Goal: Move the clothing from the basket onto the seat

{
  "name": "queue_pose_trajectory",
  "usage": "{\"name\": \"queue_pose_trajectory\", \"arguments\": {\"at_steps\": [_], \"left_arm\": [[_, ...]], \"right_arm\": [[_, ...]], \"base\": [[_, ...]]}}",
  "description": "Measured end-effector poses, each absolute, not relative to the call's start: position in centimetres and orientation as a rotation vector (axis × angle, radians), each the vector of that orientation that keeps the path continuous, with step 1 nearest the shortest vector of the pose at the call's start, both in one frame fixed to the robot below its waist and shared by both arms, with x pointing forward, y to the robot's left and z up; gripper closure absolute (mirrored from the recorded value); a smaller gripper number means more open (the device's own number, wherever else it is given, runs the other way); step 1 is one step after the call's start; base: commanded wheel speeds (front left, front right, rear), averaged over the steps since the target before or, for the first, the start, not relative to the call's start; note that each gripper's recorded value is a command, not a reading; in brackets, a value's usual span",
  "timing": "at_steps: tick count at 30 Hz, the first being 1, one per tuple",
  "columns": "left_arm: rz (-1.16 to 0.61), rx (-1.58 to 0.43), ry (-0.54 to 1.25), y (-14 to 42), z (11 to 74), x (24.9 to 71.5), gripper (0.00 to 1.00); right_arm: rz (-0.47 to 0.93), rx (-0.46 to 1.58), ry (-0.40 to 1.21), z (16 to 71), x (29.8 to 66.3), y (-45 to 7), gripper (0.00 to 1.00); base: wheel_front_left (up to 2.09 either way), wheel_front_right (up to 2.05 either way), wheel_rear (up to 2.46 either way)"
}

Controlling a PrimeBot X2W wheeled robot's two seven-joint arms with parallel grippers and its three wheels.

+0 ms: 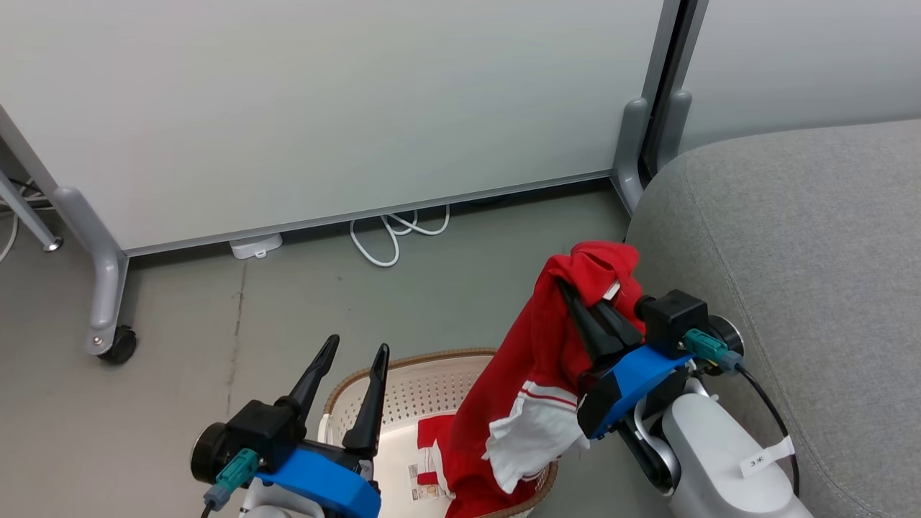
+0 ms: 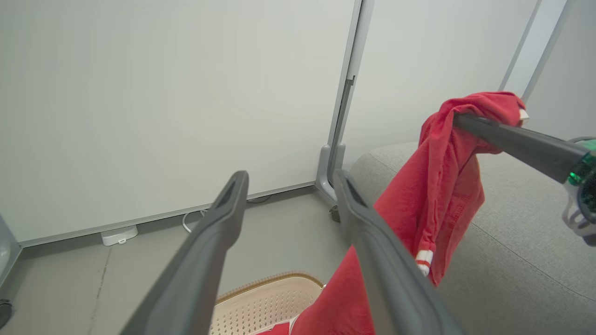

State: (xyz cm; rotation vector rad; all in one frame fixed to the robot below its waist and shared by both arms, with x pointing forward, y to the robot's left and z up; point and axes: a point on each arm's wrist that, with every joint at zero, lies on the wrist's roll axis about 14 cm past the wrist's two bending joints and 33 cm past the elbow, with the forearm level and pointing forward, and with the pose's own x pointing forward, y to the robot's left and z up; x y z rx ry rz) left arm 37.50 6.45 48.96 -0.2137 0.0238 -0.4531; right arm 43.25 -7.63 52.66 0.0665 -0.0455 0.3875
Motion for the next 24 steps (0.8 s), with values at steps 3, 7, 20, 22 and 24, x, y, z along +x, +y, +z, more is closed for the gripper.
{"name": "queue_pose_trajectory", "arguments": {"at_steps": [3,7,20,22,24], "left_arm": [[-0.444,-0.207,0.023,6.6,48.9,37.3,0.0],[-0.45,-0.205,0.016,6.4,49.1,37.4,0.0],[-0.544,-0.211,0.029,3.4,48.9,37.9,0.0],[-0.569,-0.212,0.031,2.6,48.9,38.1,0.0],[-0.593,-0.212,0.035,1.9,48.8,38.3,0.0]], "right_arm": [[0.385,0.068,-0.041,52.5,43.1,-7.7,1.0],[0.379,0.07,-0.037,52.3,43.0,-7.9,1.0],[0.29,0.077,-0.034,52.0,42.6,-11.2,1.0],[0.263,0.078,-0.034,52.0,42.5,-12.2,1.0],[0.237,0.079,-0.035,51.9,42.3,-13.2,1.0]], "base": [[0.0,0.0,0.0],[0.0,0.0,0.0],[0.0,0.0,0.0],[0.0,0.0,0.0],[0.0,0.0,0.0]]}}
